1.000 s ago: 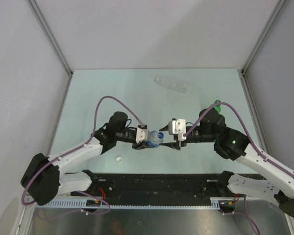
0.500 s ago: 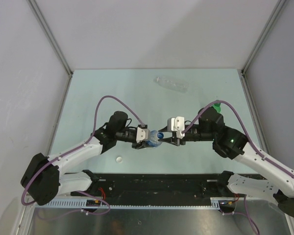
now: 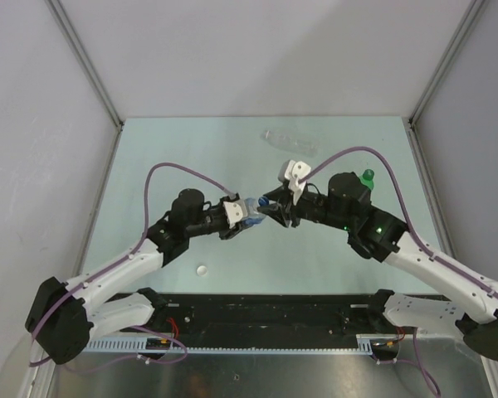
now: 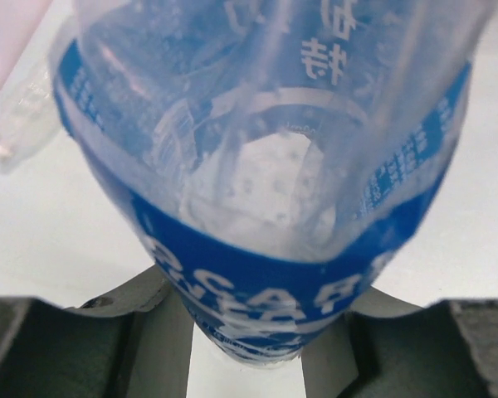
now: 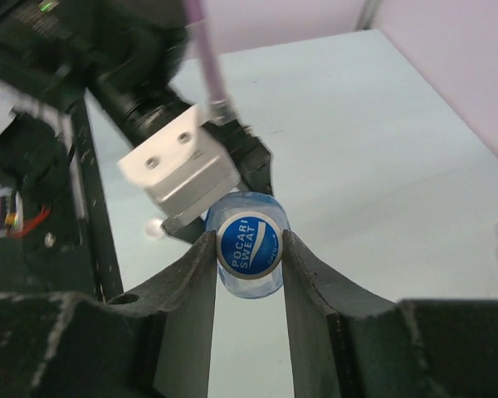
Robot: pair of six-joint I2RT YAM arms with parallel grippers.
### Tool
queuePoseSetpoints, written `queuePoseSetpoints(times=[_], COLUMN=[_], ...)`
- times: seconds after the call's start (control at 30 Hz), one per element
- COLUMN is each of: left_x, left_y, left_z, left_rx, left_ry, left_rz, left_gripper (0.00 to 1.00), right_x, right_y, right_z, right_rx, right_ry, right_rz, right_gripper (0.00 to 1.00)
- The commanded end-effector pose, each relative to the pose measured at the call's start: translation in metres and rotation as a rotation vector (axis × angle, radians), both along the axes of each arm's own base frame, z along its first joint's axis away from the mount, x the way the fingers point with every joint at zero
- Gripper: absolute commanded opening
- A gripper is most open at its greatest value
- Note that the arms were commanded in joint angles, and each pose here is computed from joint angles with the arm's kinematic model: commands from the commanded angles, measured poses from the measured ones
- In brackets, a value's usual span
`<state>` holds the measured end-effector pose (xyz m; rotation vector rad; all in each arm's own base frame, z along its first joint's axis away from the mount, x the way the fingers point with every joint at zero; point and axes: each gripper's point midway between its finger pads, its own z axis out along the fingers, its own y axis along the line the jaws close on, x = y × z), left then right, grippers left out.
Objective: Screw on the bottle caps
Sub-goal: Screw the bottle cap onto the plastic bottle.
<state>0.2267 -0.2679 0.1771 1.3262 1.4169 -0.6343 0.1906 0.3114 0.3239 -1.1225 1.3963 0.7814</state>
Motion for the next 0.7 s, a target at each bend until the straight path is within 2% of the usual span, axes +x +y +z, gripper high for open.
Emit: queuePoseSetpoints(times=[0.0, 0.13, 0.33, 0.5, 0.67], left_x=[0.024, 0.055, 0.072, 0.076, 0.073], left_y=[-0.009, 0.000, 0.001, -0.001, 0.002], left_z=[0.094, 0.090, 0.087, 0.082, 0.074], left_rx=[-0.265, -0.261, -0.275, -0.275, -0.265], left_ry=[-0.210, -0.208, -0.201, -0.185, -0.172], left_rz=[0.122, 0.314, 0.402, 0.415, 0.417], left_gripper=[0.00, 0.00, 0.00, 0.00, 0.00], right_x=[0.042, 0.069, 0.099, 0.101, 0.097], right_y=[-0.007, -0.008, -0.020, -0.004, 0.010], right_z=[-0.070, -0.097, -0.114, -0.109, -0.082], right_rx=[-0.069, -0.052, 0.094, 0.175, 0.223], right_ry=[0.309, 0.410, 0.583, 0.641, 0.586], right_rz=[-0.344, -0.534, -0.805, -0.778, -0.647], right_gripper=[0.22, 0.24, 0.25, 0.36, 0.40])
